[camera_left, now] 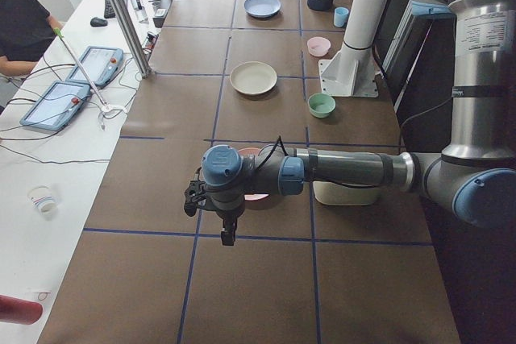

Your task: Stack three plates with pink and blue

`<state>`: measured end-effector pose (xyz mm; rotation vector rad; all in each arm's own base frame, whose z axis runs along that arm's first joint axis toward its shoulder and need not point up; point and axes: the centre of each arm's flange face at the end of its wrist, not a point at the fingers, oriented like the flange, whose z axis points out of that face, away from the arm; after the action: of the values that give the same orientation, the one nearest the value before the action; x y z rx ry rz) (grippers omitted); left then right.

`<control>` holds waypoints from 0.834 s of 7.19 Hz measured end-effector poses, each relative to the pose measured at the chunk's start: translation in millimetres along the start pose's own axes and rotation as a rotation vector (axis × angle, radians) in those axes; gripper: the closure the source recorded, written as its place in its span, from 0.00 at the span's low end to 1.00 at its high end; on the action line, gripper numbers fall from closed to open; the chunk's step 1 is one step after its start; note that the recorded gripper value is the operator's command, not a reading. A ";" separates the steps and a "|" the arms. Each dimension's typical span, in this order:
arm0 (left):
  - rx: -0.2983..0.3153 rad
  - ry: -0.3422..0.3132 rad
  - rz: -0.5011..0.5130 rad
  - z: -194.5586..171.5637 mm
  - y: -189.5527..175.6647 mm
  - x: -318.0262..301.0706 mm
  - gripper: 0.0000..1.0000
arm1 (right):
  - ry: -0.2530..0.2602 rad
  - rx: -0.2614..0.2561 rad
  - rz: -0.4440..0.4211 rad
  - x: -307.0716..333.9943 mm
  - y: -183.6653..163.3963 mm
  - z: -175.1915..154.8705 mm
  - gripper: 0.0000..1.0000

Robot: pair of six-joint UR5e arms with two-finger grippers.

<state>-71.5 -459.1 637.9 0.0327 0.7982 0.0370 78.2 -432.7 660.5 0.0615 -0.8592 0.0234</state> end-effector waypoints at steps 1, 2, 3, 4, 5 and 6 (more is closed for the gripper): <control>0.000 0.000 0.000 -0.1 0.0 -0.1 0.00 | 0.000 0.000 0.000 0.0 0.0 0.0 0.00; 0.001 0.000 0.004 -0.1 0.1 0.0 0.00 | 0.000 0.001 0.001 -0.7 -0.2 -0.6 0.00; 0.005 0.000 0.011 -0.3 0.0 0.6 0.00 | 0.000 0.004 0.002 -2.2 -1.0 -1.8 0.00; 0.014 0.000 0.022 -0.5 -1.2 3.5 0.00 | 0.000 0.006 0.004 -3.1 -1.4 -2.6 0.00; 0.017 0.001 0.035 1.0 -3.1 9.8 0.00 | 0.001 0.006 0.005 -3.2 -1.2 -2.8 0.00; 0.020 0.003 0.045 5.6 -6.1 21.1 0.00 | 0.001 0.008 0.004 -3.5 -1.2 -3.1 0.00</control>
<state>-52.7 -464.3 626.5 0.0694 0.8012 0.0713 78.3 -433.7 655.8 0.0670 -0.8585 0.0308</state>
